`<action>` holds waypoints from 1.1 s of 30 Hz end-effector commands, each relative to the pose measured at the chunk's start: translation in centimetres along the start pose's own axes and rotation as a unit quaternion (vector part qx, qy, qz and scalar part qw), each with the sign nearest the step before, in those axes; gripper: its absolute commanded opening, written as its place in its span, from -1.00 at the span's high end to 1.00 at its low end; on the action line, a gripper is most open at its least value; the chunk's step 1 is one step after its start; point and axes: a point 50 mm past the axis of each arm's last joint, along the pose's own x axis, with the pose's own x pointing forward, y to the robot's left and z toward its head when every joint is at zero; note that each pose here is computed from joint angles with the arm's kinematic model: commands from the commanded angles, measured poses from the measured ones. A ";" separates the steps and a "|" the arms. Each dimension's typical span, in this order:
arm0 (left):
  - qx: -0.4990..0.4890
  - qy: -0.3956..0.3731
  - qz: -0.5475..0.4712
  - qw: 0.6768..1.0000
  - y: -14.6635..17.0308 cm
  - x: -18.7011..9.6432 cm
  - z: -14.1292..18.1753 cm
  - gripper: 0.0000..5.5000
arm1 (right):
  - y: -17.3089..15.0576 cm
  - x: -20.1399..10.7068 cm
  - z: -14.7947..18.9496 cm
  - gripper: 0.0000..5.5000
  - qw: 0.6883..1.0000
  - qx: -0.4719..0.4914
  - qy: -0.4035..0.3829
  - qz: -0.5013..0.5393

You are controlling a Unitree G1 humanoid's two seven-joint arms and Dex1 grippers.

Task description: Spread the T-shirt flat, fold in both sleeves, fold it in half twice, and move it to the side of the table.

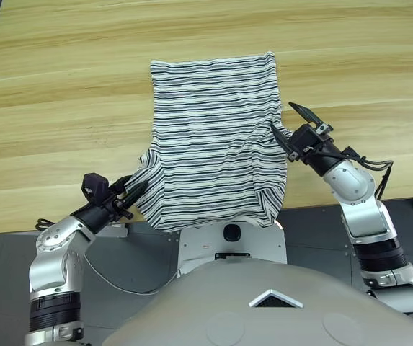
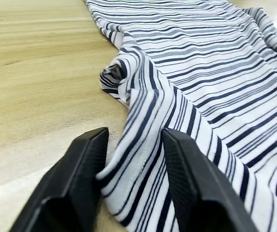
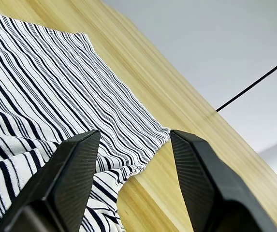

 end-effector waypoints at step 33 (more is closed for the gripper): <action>0.120 0.020 -0.110 0.987 -5.3 2.0 2.5 0.96 | 0.0 0.6 -0.7 0.03 1.000 -0.011 0.011 -0.012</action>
